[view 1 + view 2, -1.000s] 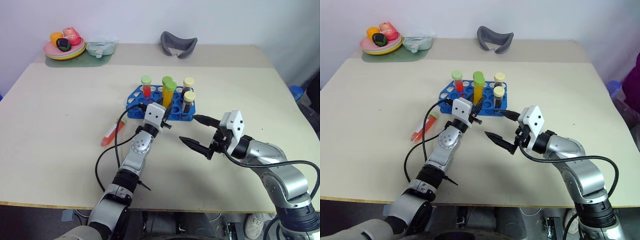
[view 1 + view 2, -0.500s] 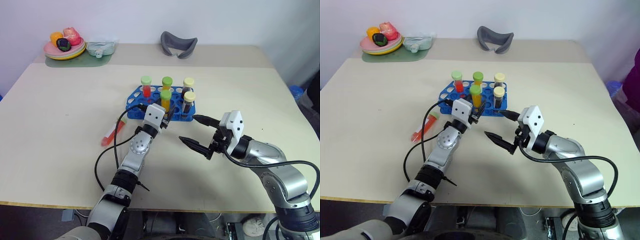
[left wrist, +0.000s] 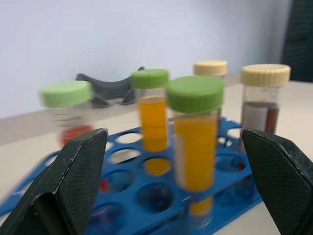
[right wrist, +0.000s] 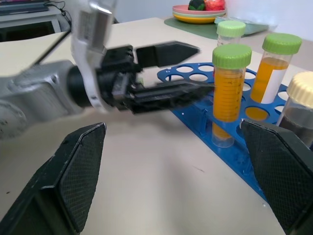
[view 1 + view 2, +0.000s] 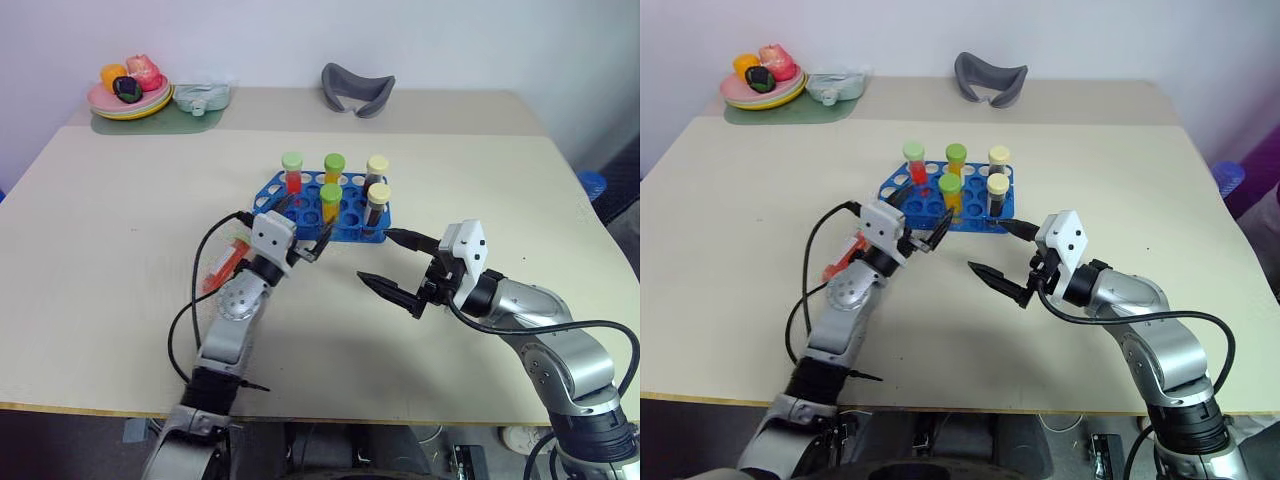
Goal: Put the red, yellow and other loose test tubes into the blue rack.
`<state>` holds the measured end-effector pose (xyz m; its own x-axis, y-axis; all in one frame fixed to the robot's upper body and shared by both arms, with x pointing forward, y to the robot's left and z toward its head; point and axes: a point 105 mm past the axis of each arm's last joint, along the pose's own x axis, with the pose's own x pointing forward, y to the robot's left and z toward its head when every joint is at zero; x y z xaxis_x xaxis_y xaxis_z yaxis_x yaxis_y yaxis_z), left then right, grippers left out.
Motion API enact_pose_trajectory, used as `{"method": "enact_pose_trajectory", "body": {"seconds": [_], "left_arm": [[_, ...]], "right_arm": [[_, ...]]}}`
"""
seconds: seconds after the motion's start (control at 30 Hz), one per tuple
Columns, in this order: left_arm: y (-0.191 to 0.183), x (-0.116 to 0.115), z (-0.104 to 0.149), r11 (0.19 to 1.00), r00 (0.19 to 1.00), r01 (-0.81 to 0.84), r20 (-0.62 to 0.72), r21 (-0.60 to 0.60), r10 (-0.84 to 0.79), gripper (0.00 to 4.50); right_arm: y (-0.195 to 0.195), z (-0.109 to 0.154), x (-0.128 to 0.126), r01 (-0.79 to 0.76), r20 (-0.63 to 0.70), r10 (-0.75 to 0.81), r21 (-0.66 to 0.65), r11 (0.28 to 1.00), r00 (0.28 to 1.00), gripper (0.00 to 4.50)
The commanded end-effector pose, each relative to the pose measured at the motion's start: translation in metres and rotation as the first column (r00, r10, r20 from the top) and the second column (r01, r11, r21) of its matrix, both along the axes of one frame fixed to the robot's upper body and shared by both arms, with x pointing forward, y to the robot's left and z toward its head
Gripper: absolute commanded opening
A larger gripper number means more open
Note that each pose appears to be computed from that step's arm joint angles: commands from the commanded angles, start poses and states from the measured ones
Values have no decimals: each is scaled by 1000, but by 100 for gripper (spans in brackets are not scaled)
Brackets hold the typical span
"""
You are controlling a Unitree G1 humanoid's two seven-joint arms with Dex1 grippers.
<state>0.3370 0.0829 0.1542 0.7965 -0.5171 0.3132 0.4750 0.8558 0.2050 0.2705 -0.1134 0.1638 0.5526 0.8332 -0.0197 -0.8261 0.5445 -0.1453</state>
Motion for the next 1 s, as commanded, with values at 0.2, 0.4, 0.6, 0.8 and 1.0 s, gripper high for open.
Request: {"method": "enact_pose_trajectory", "body": {"seconds": [0.2,0.4,0.6,0.8,1.0], "left_arm": [[54,-28,36,998,985,-42,-164,49,50,444],[91,-24,51,968,896,-233,-367,94,251,444],[92,-24,31,906,683,-60,-645,419,344,444],[99,-25,3,842,514,101,-753,530,412,444],[101,-19,-8,846,424,92,-789,525,444,444]], "right_arm": [[-1,11,-1,-19,53,18,6,1000,998,450],[-1,11,0,-30,50,29,5,1000,998,450],[-1,13,5,-55,55,56,-11,998,997,450],[-4,14,8,-76,63,79,-39,996,995,450],[-1,12,3,-83,57,84,-31,996,995,450]]}}
